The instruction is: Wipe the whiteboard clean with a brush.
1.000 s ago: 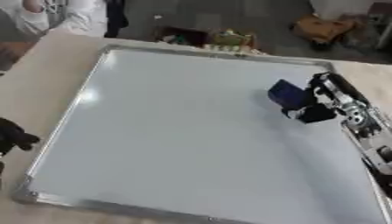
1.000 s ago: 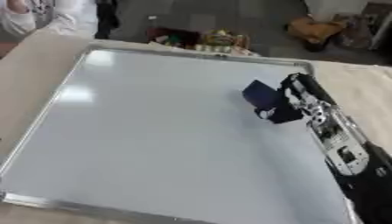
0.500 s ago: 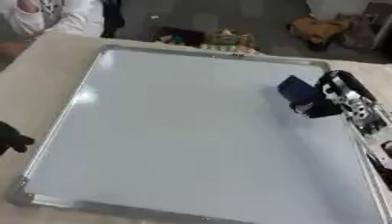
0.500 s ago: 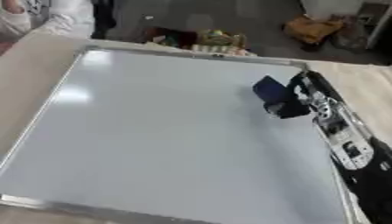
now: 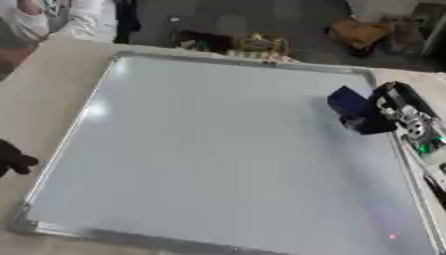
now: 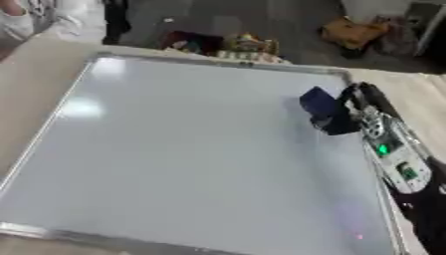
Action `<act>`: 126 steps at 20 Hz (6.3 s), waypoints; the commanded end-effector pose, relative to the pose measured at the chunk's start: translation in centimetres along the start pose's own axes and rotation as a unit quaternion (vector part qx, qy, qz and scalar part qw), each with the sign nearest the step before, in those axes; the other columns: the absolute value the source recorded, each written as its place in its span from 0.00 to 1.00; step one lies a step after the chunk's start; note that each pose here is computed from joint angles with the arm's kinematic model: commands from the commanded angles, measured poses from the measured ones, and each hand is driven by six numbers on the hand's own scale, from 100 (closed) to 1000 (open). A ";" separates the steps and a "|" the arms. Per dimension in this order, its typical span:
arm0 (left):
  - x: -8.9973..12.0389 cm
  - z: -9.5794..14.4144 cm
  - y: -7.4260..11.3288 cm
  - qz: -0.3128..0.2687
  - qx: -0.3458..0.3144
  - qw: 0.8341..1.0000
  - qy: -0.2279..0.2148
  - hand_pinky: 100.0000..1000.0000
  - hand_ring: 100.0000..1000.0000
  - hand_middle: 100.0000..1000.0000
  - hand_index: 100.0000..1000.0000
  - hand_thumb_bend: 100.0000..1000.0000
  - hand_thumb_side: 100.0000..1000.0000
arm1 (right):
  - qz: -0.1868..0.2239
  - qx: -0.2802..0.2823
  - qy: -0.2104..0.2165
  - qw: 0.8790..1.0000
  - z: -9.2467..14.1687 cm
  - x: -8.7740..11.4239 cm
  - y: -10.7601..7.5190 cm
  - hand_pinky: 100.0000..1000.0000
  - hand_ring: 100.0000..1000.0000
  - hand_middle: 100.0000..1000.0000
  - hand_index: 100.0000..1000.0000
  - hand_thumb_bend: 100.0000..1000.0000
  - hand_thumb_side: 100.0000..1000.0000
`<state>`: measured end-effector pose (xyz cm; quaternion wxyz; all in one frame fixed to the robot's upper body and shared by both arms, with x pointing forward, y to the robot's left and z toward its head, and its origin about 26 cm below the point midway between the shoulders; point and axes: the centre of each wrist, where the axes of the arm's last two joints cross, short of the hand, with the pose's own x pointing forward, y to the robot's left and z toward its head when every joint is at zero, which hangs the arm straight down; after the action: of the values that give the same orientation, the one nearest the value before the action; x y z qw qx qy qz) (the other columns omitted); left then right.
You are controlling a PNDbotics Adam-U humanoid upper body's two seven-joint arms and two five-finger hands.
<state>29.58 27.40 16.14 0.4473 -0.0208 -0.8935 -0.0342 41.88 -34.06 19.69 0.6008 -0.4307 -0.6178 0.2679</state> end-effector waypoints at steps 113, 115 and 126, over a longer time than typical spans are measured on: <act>0.2 -0.1 0.0 -0.011 -0.018 1.000 0.007 0.52 0.29 0.37 0.41 0.00 0.90 | 0.202 0.138 -0.079 0.966 -2.0 1.0 -5.5 0.85 1.00 0.74 0.09 0.54 0.23; 0.2 -0.1 0.0 -0.012 -0.018 1.000 0.007 0.52 0.29 0.37 0.41 0.00 0.90 | 0.202 0.135 -0.078 0.967 -2.1 1.0 -5.5 0.85 1.00 0.74 0.09 0.51 0.24; 0.2 -0.2 0.0 -0.014 -0.021 1.000 0.005 0.52 0.29 0.37 0.41 0.00 0.90 | 0.190 0.132 -0.068 0.970 -2.3 0.9 -6.1 0.85 1.00 0.75 0.09 0.41 0.27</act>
<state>29.66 27.41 15.95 0.4589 -0.0187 -0.8866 -0.0547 43.23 -35.55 23.77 0.5525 -0.4191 -0.5208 0.4978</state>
